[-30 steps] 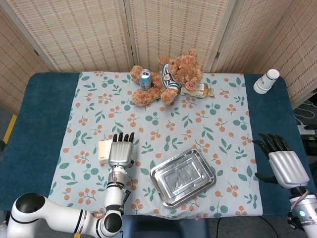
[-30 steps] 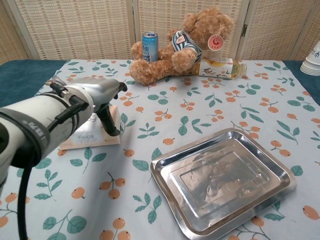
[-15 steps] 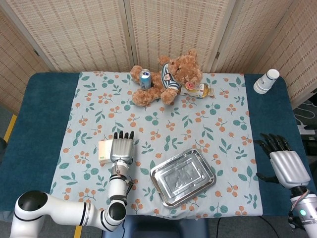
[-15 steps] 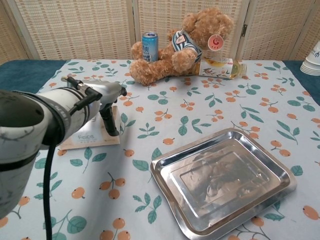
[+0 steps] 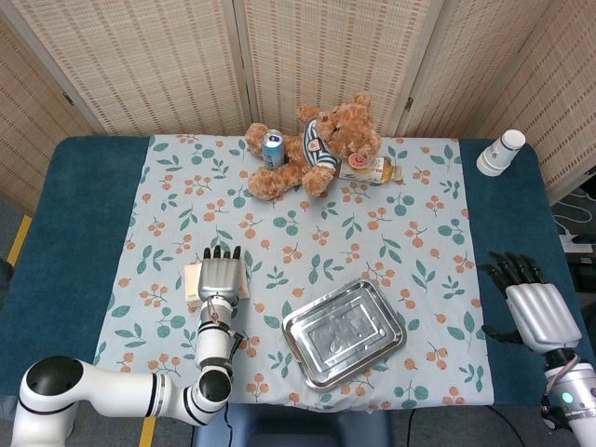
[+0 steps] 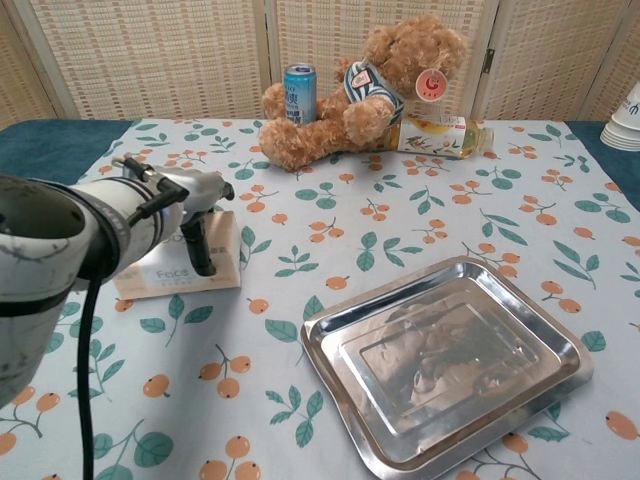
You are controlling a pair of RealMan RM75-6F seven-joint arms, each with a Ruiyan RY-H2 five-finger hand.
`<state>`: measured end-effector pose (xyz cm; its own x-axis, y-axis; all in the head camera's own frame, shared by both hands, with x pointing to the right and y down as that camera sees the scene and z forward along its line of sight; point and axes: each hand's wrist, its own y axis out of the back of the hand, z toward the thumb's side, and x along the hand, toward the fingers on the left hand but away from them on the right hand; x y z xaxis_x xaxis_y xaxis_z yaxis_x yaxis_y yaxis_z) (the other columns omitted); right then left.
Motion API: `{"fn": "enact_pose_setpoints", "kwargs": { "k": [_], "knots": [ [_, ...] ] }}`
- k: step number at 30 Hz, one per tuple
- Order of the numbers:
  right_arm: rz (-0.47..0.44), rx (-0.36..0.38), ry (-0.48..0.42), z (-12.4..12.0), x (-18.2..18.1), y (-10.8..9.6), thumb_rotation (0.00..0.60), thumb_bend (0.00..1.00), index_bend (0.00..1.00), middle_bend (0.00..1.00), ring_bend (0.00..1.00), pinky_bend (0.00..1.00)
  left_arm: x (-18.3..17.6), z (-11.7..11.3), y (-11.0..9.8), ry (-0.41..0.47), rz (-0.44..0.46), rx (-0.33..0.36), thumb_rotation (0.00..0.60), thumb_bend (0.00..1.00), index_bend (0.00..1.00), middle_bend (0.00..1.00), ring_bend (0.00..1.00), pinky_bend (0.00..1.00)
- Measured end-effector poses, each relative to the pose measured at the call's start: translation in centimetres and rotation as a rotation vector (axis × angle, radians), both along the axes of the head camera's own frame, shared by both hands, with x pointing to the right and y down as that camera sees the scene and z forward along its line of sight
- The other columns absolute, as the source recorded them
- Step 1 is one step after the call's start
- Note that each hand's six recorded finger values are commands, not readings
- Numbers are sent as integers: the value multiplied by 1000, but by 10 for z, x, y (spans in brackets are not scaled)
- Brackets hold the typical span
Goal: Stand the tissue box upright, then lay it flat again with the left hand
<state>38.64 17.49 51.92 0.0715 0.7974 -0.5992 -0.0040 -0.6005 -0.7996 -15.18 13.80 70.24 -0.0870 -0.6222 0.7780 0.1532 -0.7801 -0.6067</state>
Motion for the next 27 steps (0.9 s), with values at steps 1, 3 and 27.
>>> {"fn": "enact_pose_setpoints", "kwargs": {
  "k": [1, 3, 27],
  "knots": [
    [2, 1, 1, 0, 0, 0, 600, 118, 179, 55, 0, 0, 0, 1, 1, -2, 0, -3, 600, 237, 114, 196, 0, 73],
    [3, 4, 2, 0, 1, -1, 600, 119, 179, 56, 0, 0, -1, 3, 2, -8, 2, -9, 600, 238, 143, 207, 1, 74],
    [4, 1, 4, 1, 2, 0, 600, 119, 179, 56, 0, 0, 22, -47, -25, 380, -136, 206, 600, 295, 439, 512, 266, 146]
  ]
}}
